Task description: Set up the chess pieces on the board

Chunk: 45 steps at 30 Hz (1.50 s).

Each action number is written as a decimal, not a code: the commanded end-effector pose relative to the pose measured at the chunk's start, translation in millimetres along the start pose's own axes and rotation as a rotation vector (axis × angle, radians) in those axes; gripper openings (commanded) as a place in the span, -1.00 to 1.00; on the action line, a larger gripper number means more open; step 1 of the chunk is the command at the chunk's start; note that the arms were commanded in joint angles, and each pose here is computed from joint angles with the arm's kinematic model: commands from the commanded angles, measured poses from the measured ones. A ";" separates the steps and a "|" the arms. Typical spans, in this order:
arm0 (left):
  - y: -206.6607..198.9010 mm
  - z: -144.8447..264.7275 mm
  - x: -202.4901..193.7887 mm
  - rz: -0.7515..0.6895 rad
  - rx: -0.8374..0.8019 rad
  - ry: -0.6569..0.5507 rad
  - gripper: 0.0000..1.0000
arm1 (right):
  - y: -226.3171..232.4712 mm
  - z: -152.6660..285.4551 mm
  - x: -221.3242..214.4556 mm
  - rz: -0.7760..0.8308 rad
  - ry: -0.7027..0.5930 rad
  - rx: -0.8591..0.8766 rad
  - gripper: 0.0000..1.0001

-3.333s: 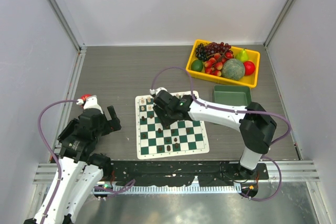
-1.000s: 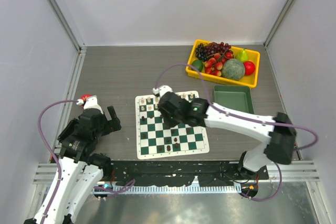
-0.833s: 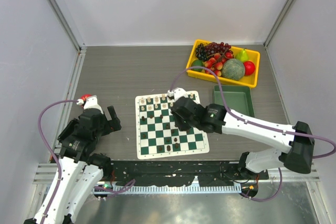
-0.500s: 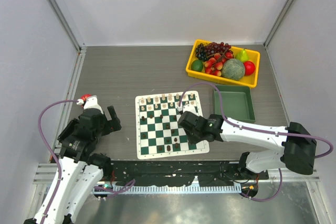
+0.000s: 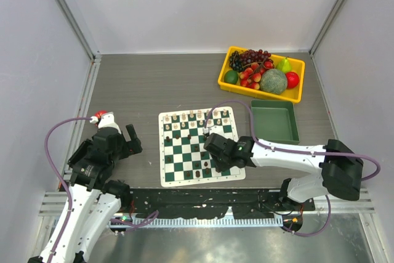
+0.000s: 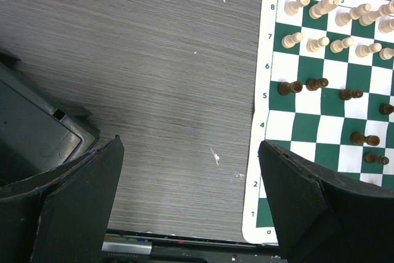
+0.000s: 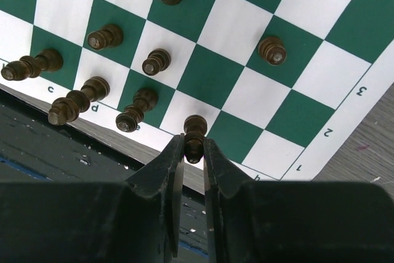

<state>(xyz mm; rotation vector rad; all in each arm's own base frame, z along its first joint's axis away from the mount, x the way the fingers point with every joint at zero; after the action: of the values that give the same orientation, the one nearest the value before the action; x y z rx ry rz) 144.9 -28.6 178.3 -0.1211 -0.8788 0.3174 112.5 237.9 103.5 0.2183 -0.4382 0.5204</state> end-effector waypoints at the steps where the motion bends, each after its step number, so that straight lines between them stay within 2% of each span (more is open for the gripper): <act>1: -3.3 -1.9 6.5 0.022 -0.009 -0.029 0.98 | 11.6 -1.2 8.2 -0.014 -0.026 0.026 -0.60; 15: -3.3 -2.3 6.3 0.021 -0.008 -0.027 0.98 | 15.0 -9.4 4.6 -0.007 -0.013 0.024 -0.57; 20: -3.7 -2.4 6.0 0.020 -0.009 -0.024 0.98 | 15.4 -4.0 7.1 -0.003 -0.024 0.032 -0.25; 23: -3.5 -2.6 5.7 0.020 -0.008 -0.021 0.98 | 12.4 10.8 17.8 0.006 -0.061 0.010 -0.11; 31: -4.2 -2.0 6.3 0.024 -0.015 -0.026 0.98 | -23.9 45.5 60.5 -0.010 -0.235 -0.119 0.06; 36: -4.1 -0.5 7.2 0.026 -0.018 -0.035 0.98 | -59.9 34.1 92.8 -0.113 -0.245 -0.173 0.11; 45: -4.5 -0.8 6.6 0.022 -0.022 -0.034 0.98 | -63.7 -3.8 126.6 -0.103 -0.197 -0.138 0.08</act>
<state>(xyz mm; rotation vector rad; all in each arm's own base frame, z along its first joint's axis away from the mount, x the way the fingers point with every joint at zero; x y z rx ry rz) 145.1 -28.8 178.1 -0.1209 -0.8772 0.3175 226.4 218.4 144.1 0.1111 -0.6107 0.3289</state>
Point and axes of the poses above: each gripper's point midway between its finger pads, its own z axis back along the fingers, its own y axis along the line the jaws close on, x = y × z, the point moved 5 cm from there along z, back along the fingers, and after that the axes turned 3 degrees about z, right-handed, at the moved point
